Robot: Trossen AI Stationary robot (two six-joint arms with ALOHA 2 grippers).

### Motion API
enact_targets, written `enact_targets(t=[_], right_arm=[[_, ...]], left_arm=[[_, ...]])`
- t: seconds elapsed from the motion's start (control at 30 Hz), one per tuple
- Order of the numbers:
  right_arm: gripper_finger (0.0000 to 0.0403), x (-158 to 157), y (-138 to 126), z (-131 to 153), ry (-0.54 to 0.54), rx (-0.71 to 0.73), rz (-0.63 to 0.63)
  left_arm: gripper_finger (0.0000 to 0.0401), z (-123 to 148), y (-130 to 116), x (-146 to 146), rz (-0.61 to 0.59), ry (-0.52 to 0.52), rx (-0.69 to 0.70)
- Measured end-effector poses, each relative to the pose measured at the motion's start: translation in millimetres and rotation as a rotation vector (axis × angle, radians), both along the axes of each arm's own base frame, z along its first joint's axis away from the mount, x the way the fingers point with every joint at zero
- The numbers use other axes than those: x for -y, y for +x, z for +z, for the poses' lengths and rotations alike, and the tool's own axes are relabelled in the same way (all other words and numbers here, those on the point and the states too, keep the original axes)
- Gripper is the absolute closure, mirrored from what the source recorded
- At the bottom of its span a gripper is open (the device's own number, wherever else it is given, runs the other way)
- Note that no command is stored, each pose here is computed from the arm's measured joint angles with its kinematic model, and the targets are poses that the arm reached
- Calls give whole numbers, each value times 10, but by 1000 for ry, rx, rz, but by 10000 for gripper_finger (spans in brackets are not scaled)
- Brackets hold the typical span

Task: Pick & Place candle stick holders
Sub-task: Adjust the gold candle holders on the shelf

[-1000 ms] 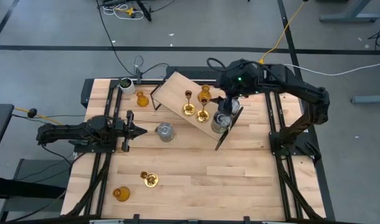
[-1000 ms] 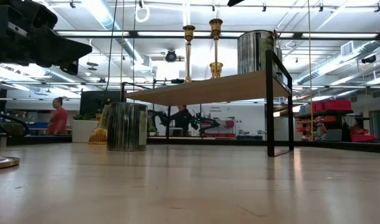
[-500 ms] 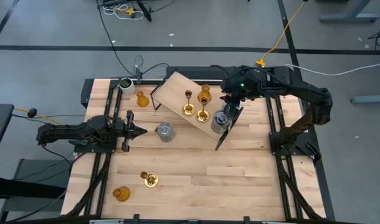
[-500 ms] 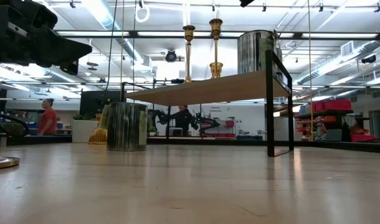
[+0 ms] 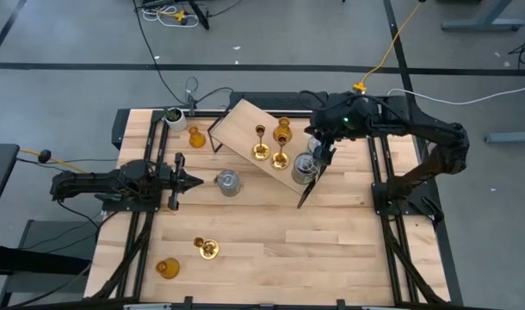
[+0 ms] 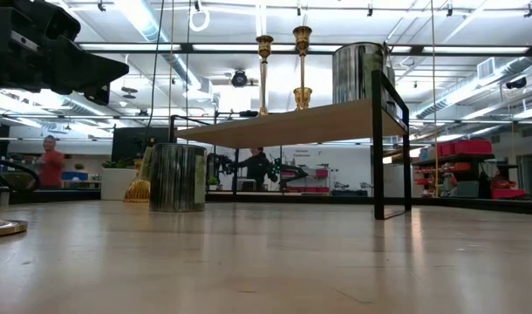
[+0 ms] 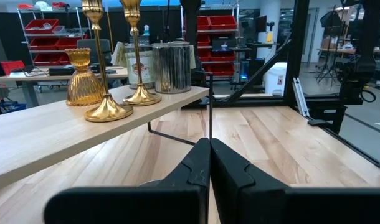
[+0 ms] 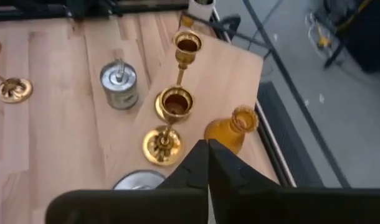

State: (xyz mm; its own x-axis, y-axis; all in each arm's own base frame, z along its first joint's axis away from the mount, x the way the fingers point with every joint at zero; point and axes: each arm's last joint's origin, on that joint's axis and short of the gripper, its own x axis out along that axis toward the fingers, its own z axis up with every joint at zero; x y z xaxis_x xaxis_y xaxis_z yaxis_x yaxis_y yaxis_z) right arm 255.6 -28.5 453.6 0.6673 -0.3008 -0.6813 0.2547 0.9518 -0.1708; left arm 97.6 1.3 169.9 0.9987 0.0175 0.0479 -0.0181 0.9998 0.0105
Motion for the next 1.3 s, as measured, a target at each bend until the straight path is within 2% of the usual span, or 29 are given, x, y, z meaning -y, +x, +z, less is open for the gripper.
enact_targets(t=[0.27,0.5,0.63,0.97,1.13,1.3], right_arm=[[400,-126,-240,-498,-30,205,63],[400,-257,-595,-927,16,410,92],[400,-311,-806,-1046,38,514,127],[400,-317,-1193,-1185,59,578,171],[400,-311,-1218,-1399,51,591,157],[400,-303,-1334,-1654,44,714,158]], left_arm=[[389,0,0,0,0,0,0],[389,1,0,0,0,0,0],[389,1,0,0,0,0,0],[389,1,0,0,0,0,0],[389,1,0,0,0,0,0],[389,1,0,0,0,0,0]])
